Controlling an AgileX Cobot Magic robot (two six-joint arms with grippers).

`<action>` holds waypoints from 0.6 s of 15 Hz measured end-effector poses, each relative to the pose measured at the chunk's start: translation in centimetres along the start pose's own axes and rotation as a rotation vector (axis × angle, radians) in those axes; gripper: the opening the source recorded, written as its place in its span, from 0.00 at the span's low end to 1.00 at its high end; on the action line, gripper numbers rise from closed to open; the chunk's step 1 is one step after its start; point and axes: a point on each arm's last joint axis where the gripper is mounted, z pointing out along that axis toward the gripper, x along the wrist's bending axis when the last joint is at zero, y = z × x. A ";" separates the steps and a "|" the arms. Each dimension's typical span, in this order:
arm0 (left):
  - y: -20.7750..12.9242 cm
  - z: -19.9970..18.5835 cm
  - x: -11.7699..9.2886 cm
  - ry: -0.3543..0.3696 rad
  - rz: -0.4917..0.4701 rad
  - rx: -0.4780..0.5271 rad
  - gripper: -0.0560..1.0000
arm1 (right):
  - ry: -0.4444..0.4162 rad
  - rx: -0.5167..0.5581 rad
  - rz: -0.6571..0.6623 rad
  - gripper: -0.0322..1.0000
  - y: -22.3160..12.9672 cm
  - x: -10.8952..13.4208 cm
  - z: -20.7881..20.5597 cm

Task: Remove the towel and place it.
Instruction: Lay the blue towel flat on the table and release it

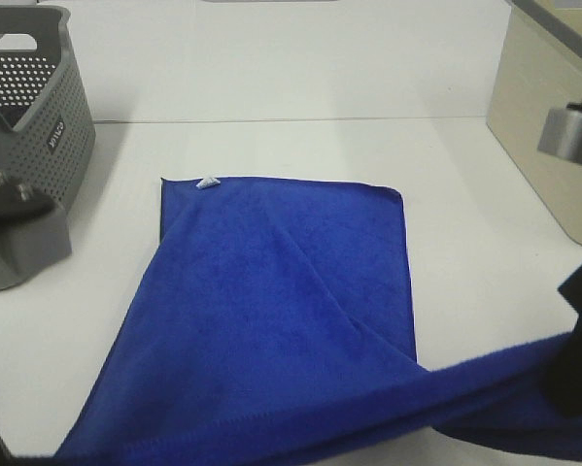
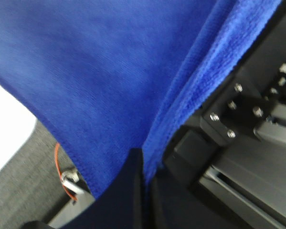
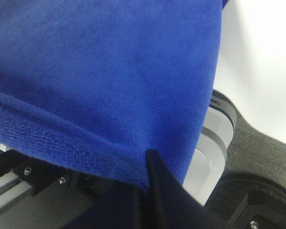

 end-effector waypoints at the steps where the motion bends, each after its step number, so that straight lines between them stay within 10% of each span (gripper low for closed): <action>1: -0.1 1.3 -0.2 -0.015 -0.004 0.048 0.05 | -0.003 0.027 0.013 0.05 -0.5 -0.4 0.6; 9: 2.3 9.8 1.9 0.000 -0.083 0.291 0.05 | -0.051 0.270 0.099 0.05 -0.4 -2.9 5.1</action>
